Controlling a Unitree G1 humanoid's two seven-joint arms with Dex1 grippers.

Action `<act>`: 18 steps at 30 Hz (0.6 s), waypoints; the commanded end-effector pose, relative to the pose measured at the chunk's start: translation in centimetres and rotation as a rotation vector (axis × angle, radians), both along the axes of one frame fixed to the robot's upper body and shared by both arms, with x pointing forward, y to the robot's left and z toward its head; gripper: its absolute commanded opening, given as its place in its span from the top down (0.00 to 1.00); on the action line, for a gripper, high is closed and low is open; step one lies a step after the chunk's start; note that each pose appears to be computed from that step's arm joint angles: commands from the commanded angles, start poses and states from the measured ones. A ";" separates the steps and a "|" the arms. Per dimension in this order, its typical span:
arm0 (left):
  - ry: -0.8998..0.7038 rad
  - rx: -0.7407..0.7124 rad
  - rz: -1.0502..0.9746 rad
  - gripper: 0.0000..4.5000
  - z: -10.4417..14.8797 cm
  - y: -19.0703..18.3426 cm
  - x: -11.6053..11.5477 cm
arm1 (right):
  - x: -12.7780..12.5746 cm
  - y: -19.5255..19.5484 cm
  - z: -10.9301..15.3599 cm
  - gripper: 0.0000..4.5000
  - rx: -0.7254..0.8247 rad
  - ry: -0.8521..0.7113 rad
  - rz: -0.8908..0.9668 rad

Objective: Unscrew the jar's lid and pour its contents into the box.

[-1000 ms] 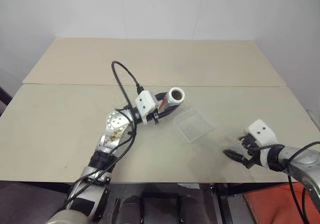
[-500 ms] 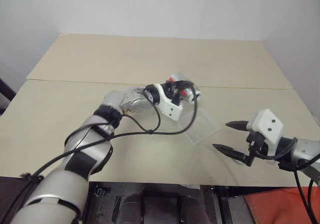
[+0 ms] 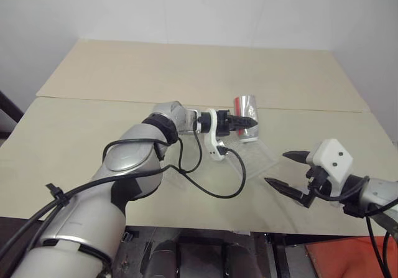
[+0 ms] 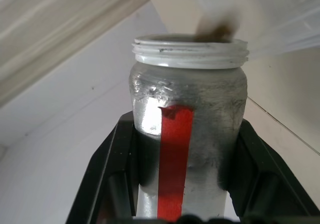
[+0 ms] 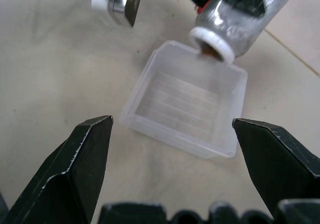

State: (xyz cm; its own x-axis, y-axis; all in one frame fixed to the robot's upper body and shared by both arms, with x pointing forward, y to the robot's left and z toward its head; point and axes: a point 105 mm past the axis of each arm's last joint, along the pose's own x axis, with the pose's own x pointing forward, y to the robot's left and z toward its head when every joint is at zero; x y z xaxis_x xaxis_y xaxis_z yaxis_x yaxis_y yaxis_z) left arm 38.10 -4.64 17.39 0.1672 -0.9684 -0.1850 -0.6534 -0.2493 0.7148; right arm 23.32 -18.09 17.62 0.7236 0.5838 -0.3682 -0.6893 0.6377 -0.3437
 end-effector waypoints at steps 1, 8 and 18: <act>-0.052 -0.030 -0.063 0.57 1.9 -1.1 -0.5 | -0.1 -0.1 0.8 0.01 -0.006 -0.042 -0.019; 0.117 -0.166 0.040 0.57 2.6 -0.7 0.0 | 0.2 -0.1 0.1 0.01 -0.015 -0.031 -0.029; 1.161 -0.932 0.235 0.57 5.0 4.4 3.0 | 0.5 0.3 -0.3 0.01 0.019 -0.030 -0.027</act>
